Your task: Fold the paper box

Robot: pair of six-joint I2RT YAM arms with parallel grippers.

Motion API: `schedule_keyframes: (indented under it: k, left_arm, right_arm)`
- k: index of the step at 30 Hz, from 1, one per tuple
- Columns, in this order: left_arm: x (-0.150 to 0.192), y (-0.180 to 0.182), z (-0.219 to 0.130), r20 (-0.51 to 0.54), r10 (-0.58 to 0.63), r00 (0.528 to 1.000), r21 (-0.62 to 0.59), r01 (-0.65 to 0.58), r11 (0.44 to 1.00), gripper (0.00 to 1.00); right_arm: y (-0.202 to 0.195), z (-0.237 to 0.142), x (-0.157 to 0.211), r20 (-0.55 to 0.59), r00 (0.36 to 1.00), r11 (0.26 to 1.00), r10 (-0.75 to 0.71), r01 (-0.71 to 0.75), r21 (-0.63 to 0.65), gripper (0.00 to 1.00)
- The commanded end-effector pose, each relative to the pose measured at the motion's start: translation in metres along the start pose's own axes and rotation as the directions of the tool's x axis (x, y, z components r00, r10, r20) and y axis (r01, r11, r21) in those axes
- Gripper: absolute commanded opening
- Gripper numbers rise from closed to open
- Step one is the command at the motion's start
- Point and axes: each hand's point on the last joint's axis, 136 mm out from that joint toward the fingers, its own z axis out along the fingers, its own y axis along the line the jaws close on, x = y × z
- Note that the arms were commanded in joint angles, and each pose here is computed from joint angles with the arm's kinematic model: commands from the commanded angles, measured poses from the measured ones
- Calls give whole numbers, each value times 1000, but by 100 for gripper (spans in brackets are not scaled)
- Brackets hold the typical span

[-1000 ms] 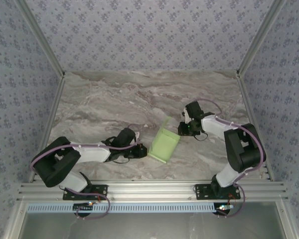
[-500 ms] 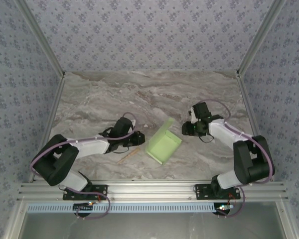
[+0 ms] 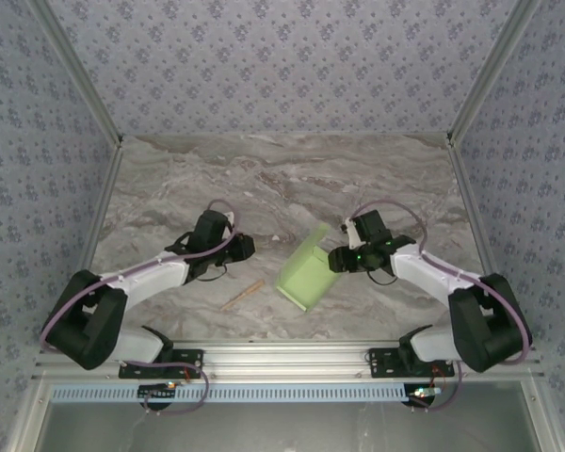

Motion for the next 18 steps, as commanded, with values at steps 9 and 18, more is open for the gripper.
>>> schedule_keyframes:
  k: [9,18]
  left_arm:
    - [-12,-1,-11,24,25,999,2,-25,1000,21]
    - [-11,1,-7,9,36,999,-9,-36,999,21]
  right_arm:
    - [11,29,-14,-17,996,996,-91,91,-20,43]
    - [2,34,-26,17,1000,999,-23,22,37,31]
